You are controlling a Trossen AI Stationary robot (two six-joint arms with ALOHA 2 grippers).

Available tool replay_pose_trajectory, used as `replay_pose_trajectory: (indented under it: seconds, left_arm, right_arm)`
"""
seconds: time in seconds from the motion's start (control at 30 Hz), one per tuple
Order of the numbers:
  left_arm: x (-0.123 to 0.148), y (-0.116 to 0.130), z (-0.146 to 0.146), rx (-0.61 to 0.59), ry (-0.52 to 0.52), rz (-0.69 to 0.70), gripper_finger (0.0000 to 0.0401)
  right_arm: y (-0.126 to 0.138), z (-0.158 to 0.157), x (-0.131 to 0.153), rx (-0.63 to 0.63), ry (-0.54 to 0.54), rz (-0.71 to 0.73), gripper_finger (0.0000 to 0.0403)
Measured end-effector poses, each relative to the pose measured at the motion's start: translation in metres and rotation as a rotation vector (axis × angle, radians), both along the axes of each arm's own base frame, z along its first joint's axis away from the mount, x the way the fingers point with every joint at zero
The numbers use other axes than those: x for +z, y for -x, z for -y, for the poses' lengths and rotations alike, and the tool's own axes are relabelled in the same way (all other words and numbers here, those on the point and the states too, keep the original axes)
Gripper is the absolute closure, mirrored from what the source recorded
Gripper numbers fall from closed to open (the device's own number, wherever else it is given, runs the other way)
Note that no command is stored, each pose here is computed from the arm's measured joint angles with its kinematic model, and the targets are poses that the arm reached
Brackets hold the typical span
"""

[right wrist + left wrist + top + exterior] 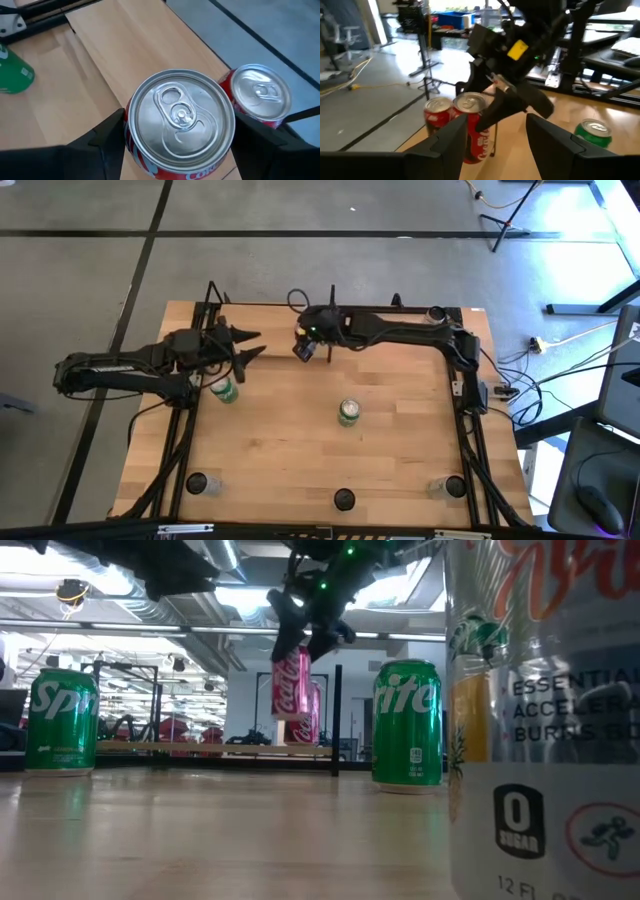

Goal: Place canned beverage on shelf
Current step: Put the red soda can on the shelf aligned with the other red soda can

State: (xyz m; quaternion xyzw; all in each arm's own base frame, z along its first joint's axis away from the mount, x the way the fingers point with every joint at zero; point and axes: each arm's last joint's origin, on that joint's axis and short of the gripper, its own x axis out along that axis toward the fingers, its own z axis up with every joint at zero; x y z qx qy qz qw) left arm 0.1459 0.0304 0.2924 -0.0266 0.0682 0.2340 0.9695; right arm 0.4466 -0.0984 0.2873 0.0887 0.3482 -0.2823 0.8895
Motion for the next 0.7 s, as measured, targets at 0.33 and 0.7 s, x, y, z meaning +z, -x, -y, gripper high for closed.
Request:
replay_pose_trajectory:
  seconds: [0.33, 0.7]
  left_arm:
    - [-0.002, 0.0, 0.0, -0.004, 0.008, -0.016, 0.0206]
    - [-0.002, 0.0, 0.0, -0.004, 0.01, -0.015, 0.0206]
  right_arm:
    - [-0.005, 0.006, -0.02, -0.022, -0.005, -0.057, 0.0142]
    - [-0.002, 0.009, -0.037, -0.003, -0.014, -0.092, 0.0142]
